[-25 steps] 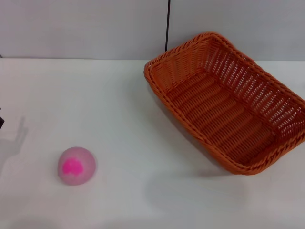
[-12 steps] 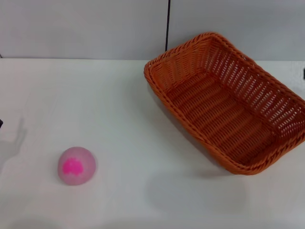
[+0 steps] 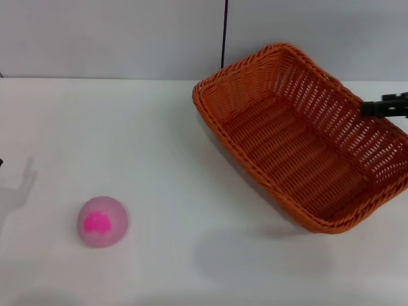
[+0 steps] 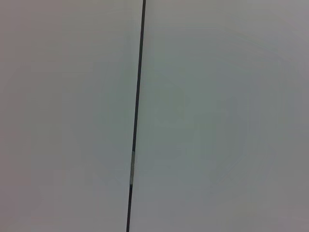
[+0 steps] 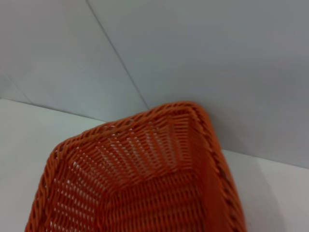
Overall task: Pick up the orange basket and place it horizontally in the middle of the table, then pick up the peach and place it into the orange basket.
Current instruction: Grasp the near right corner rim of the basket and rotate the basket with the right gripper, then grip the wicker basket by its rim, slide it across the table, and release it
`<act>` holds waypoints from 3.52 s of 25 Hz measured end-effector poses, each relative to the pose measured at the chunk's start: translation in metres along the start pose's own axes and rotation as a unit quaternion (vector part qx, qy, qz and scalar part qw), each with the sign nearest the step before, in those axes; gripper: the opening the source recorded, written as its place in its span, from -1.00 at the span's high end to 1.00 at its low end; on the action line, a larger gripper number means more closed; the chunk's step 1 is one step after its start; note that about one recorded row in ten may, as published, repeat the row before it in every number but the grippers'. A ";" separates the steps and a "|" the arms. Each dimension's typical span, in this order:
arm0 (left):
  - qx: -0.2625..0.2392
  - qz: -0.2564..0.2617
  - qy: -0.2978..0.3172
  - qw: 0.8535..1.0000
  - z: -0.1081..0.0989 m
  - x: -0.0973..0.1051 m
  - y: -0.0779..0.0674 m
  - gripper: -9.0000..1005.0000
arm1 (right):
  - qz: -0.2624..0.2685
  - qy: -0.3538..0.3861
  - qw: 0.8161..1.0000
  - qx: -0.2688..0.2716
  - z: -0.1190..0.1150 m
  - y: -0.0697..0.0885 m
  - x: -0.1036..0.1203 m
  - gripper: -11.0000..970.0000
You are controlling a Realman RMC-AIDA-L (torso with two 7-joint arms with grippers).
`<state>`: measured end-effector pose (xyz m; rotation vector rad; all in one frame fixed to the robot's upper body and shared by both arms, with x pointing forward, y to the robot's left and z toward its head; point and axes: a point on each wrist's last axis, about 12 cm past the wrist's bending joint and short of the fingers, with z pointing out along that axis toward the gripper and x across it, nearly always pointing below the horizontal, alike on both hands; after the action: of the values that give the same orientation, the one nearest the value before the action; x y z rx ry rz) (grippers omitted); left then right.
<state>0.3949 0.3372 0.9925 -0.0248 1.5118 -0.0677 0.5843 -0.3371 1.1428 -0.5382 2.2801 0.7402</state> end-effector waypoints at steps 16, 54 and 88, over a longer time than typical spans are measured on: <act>-0.006 0.003 0.003 1.000 -0.007 0.000 0.003 -0.64 | -0.024 0.020 0.999 0.020 0.038 0.005 0.003 -0.52; -0.017 0.006 -0.012 1.000 -0.029 -0.003 0.007 -0.63 | -0.401 -0.086 0.908 -0.080 0.041 0.046 -0.033 0.66; -0.008 0.004 -0.036 0.999 -0.043 -0.009 0.004 -0.63 | -0.606 -0.119 0.779 -0.111 0.069 0.062 -0.015 0.59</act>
<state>0.3520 0.3427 0.9985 -0.0333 1.4396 -0.0477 0.5931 -0.2442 1.1329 -1.6671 1.1630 0.3345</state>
